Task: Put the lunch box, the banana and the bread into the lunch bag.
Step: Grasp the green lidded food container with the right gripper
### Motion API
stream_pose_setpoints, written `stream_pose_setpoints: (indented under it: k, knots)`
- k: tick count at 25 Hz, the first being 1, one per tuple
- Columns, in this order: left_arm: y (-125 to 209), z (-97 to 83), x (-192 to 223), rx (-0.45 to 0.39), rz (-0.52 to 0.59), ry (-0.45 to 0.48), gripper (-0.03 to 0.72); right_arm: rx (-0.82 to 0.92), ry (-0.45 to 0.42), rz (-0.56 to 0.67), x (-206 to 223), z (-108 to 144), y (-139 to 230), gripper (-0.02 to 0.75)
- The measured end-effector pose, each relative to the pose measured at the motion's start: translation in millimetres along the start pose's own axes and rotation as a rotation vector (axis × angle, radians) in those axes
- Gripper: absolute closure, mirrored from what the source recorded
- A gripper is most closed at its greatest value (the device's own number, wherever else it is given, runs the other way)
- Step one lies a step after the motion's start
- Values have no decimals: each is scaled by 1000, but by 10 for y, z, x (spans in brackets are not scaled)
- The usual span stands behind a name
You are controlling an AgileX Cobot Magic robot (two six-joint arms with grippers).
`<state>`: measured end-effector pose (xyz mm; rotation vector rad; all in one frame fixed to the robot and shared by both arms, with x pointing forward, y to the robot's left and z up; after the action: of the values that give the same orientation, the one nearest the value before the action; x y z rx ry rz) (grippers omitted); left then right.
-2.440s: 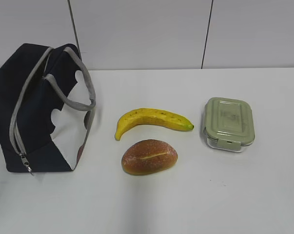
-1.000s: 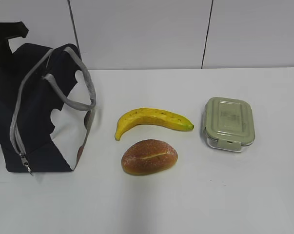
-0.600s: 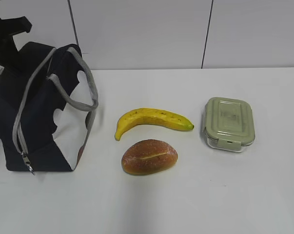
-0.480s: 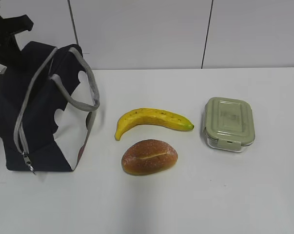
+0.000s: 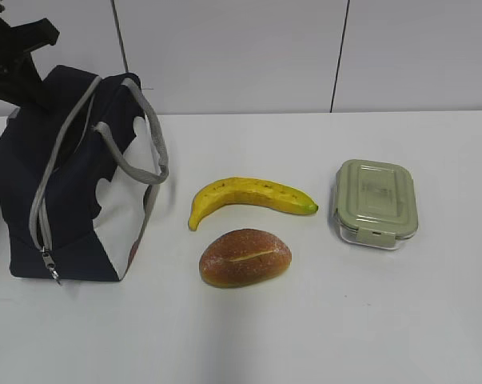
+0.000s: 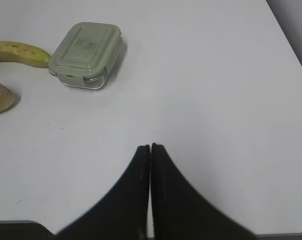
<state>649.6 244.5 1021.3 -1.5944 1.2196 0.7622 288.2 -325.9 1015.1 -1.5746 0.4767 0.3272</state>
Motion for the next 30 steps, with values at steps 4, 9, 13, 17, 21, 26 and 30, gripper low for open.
stream_pose_setpoints:
  k: [4, 9, 13, 17, 21, 26, 30]
  knots:
    - [0, 0, 0, 0, 0, 0, 691, 0, 0, 0, 0, 0, 0, 755]
    - [0, 0, 0, 0, 0, 0, 691, 0, 0, 0, 0, 0, 0, 755]
    - [0, 0, 0, 0, 0, 0, 691, 0, 0, 0, 0, 0, 0, 755]
    - [0, 0, 0, 1, 0, 0, 691, 0, 0, 0, 0, 0, 0, 755]
    - [2, 0, 0, 0, 1, 0, 691, 0, 0, 0, 0, 0, 0, 754]
    - [2, -2, 0, 1, 1, 1, 691, 6, -13, 2, 0, 21, 3, 628]
    - [0, -1, 0, 1, 0, 1, 691, 19, -45, -19, -17, 70, -37, 311]
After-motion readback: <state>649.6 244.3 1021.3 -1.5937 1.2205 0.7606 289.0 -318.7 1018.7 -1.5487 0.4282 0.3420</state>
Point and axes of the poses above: a point on each arm's last joint axis where the gripper is mounted, x pointing out along that axis toward the gripper, z along the wrist's bending axis when the last joint is at zero, y = z × x, the point moved 7 cm from there along x, pointing out along that axis toward the gripper
